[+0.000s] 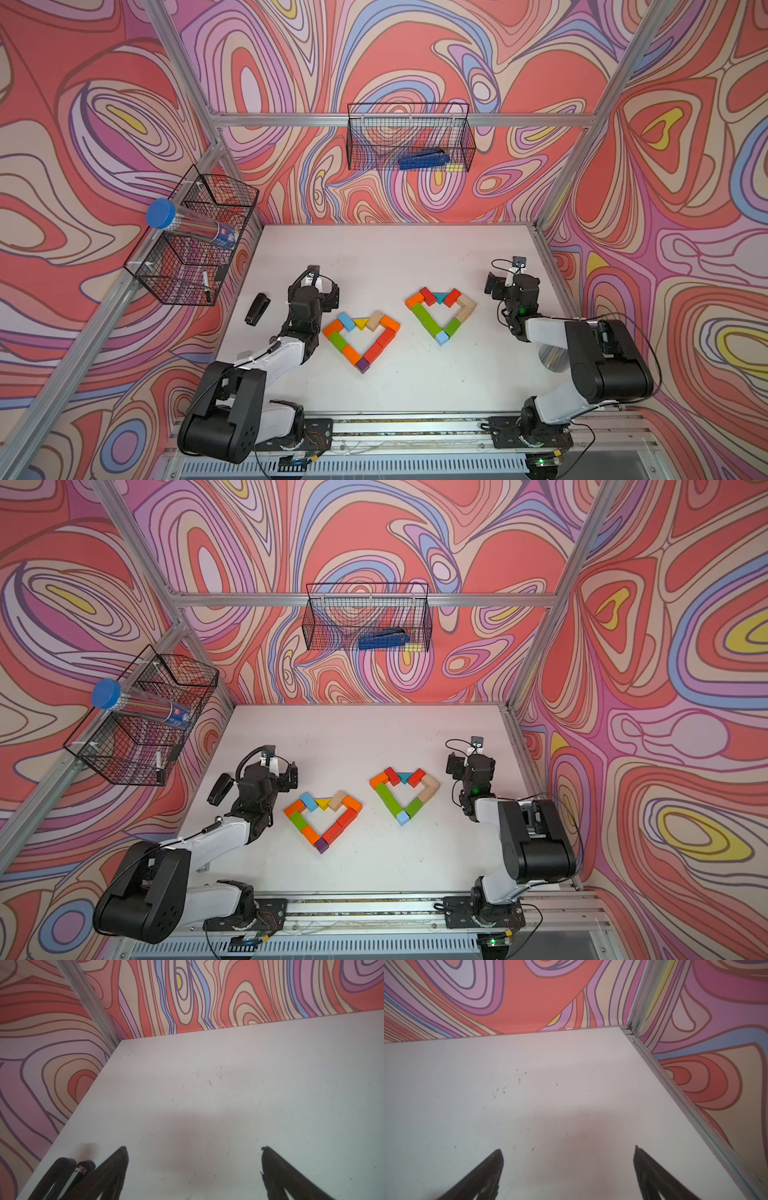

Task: Assemble a heart with building blocks
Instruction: Reset both arms

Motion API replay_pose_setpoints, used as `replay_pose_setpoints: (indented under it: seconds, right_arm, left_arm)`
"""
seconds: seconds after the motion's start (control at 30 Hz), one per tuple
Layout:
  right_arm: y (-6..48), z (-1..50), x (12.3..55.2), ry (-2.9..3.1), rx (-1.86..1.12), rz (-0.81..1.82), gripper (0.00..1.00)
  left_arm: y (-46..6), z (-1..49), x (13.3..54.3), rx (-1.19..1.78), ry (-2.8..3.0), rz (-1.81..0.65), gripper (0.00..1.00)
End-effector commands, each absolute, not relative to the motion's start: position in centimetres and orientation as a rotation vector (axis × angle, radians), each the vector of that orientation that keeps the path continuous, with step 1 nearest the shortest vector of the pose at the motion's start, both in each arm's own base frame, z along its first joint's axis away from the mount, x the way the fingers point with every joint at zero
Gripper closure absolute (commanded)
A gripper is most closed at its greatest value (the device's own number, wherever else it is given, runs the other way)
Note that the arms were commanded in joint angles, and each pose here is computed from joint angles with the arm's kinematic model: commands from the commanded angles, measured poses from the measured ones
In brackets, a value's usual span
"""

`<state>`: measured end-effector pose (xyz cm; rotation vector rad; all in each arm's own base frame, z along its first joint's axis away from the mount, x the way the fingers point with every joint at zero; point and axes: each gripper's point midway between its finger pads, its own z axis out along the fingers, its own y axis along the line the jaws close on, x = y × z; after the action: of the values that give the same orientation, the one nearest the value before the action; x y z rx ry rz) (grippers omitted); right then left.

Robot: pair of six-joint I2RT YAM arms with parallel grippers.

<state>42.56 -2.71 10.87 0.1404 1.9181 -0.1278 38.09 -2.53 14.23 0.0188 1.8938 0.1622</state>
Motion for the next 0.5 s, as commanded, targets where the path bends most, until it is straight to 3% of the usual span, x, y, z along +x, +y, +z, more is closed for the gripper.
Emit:
replay_pose_setpoints:
  seconds: [0.0,0.47]
  right_arm:
    - [-2.1,10.5,42.7,1.848,0.130,-0.037,0.02]
    - [-1.6,9.7,42.5,1.834,0.094,-0.010,0.02]
  left_arm:
    - [-1.9,15.1,37.6,0.009,1.877,0.187,0.01]
    - [-0.5,11.2,36.5,-0.010,1.773,0.203,0.01]
